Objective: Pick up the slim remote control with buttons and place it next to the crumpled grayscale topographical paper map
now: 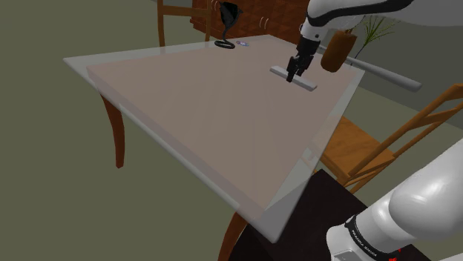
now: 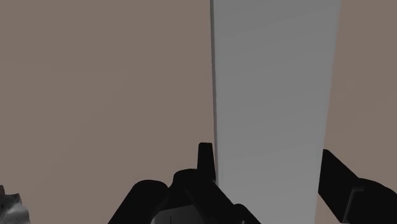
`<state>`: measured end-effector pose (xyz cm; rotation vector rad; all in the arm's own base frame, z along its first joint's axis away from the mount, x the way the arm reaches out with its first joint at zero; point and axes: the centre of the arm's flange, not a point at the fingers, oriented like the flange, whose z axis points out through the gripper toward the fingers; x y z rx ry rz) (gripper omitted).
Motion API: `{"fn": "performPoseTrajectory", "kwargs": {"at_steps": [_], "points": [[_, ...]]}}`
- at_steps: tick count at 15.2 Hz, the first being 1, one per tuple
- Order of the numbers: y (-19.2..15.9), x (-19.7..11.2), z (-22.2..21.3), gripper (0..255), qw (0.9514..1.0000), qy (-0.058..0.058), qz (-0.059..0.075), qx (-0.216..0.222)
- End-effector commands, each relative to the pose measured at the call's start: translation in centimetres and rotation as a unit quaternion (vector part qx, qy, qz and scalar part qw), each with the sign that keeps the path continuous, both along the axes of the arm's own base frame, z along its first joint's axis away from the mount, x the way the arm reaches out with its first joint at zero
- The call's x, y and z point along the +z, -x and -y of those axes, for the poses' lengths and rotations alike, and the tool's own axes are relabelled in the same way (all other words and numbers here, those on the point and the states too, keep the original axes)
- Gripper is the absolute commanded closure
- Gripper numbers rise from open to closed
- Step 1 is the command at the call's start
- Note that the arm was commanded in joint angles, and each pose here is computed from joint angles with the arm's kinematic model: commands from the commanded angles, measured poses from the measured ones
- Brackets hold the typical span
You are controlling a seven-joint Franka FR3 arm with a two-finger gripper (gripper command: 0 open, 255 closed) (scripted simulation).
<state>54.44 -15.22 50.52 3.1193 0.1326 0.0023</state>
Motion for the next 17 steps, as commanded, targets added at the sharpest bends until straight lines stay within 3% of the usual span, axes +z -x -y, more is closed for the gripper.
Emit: {"fn": "performPoseTrajectory", "kwargs": {"at_steps": [1,9,17], "points": [[-2.3,-0.2,1.7,255,1.0,0.0,0.0,0.0],[-11.8,-0.1,7.7,255,1.0,0.0,0.0,0.0],[-11.8,-4.4,7.7,255,1.0,0.0,0.0,0.0]]}}
